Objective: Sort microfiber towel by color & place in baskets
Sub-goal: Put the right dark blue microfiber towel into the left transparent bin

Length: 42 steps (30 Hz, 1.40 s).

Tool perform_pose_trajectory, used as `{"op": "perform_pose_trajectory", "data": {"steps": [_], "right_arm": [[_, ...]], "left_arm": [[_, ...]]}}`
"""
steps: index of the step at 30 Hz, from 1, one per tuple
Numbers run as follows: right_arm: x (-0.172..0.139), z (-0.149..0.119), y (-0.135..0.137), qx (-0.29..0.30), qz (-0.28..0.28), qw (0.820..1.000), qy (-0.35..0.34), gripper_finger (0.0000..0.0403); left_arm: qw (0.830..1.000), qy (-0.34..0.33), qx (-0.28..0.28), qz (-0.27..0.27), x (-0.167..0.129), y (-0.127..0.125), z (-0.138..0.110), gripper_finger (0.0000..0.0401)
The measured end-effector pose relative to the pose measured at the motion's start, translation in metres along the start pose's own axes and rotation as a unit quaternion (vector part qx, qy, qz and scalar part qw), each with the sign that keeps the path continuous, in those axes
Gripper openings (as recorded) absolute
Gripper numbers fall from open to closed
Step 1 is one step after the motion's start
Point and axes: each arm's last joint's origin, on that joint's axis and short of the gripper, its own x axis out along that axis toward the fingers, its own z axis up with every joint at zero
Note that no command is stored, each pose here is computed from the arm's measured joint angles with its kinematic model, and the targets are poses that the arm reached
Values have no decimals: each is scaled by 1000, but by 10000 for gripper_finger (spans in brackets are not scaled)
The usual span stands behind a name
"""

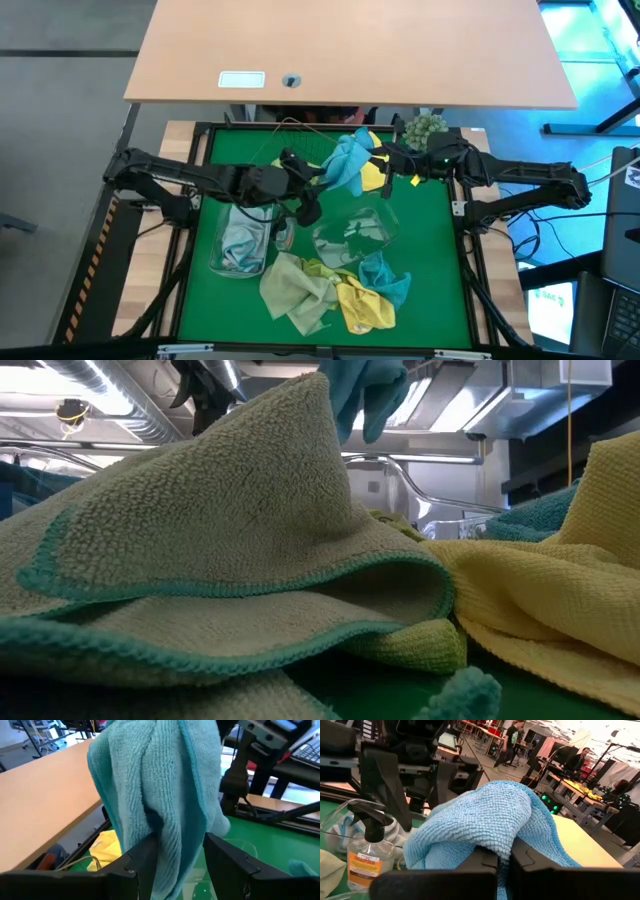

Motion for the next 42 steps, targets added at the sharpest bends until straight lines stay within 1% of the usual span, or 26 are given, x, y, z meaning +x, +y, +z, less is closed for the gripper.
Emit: {"op": "perform_pose_trajectory", "data": {"steps": [2,6,10,13,16,21,25,30,34,39,42], "right_arm": [[0,0,0,0,1,1000,1,3],[0,0,1,0,8,1000,-2,3],[0,1,2,0,31,999,-11,3],[0,1,3,0,51,998,-20,3],[-1,2,5,0,82,996,-33,3],[1,1,8,-12,124,991,-45,3],[4,-1,10,-13,130,991,-39,3],[7,-2,10,-12,130,991,-37,3],[8,-3,11,-12,130,991,-36,3],[8,-2,10,-12,126,991,-36,3],[8,-2,10,-11,125,991,-36,3]], "left_arm": [[1000,-11,-4,4,6,0,1,153],[999,-42,9,12,19,2,5,153],[997,-78,14,13,25,7,12,153],[995,-96,11,-1,30,10,16,153],[994,-105,7,-31,37,10,16,153],[994,-92,14,-58,50,9,9,153],[994,-87,27,-57,59,6,3,153],[995,-92,30,-37,60,6,3,151],[994,-95,35,-35,60,6,3,127],[994,-96,35,-35,60,6,3,73],[994,-97,35,-34,60,6,3,47]]}}
